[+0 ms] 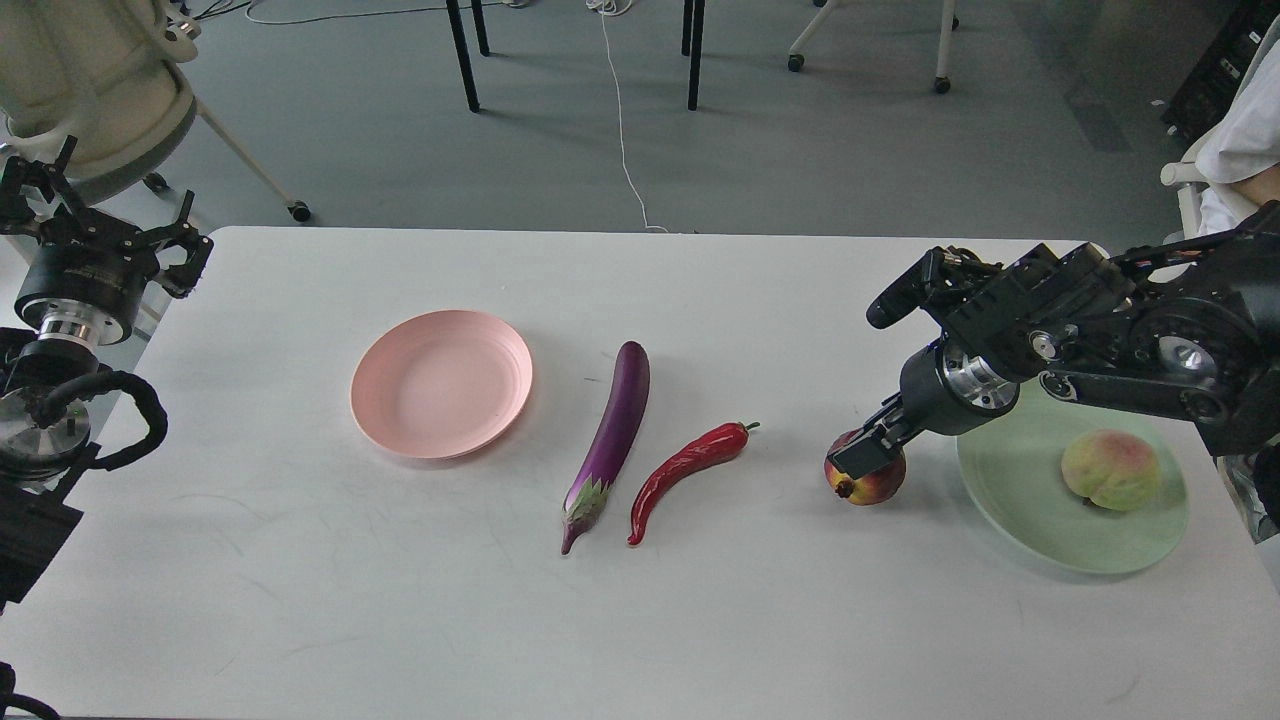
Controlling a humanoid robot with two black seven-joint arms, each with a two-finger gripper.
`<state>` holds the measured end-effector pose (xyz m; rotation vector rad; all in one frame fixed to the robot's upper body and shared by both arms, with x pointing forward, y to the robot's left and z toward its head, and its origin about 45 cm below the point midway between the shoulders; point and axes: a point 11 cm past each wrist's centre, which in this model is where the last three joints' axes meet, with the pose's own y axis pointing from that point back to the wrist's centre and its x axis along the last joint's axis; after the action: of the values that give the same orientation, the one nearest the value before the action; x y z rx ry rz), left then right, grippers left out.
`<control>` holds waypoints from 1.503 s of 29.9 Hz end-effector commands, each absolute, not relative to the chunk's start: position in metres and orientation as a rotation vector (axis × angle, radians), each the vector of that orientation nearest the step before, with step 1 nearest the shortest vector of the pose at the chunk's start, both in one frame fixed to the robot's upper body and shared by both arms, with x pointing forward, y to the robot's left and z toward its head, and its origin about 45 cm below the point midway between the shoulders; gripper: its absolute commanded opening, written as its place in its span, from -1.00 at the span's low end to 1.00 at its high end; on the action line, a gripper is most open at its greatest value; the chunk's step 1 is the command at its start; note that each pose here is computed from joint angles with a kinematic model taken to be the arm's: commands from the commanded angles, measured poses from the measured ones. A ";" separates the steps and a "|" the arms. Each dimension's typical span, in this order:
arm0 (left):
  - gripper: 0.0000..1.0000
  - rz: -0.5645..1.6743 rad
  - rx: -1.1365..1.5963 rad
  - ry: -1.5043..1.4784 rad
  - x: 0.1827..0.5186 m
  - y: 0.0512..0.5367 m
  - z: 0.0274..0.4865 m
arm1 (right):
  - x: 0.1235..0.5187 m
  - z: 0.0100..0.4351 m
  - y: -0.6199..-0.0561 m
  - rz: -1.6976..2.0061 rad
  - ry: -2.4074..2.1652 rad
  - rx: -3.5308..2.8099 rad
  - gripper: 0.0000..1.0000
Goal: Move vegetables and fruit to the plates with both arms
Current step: 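Move the right gripper to the red fruit and grasp it, then place the red fruit on the green plate beside the peach, release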
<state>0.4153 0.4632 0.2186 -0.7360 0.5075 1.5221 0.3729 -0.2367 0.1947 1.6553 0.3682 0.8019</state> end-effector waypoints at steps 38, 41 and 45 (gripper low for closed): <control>0.97 1.534 -0.741 0.499 0.415 0.469 0.221 | 0.350 0.226 -0.391 0.655 0.100 1.557 0.11; 0.97 1.533 -0.740 0.500 0.415 0.469 0.221 | 0.345 0.218 -0.393 0.643 0.097 1.572 0.14; 0.97 1.533 -0.739 0.495 0.415 0.470 0.223 | 0.343 0.210 -0.390 0.653 0.095 1.582 0.32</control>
<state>0.4151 0.4695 0.2223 -0.7401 0.4968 1.5335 0.3448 -0.3905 0.2155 1.5768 0.0951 0.6529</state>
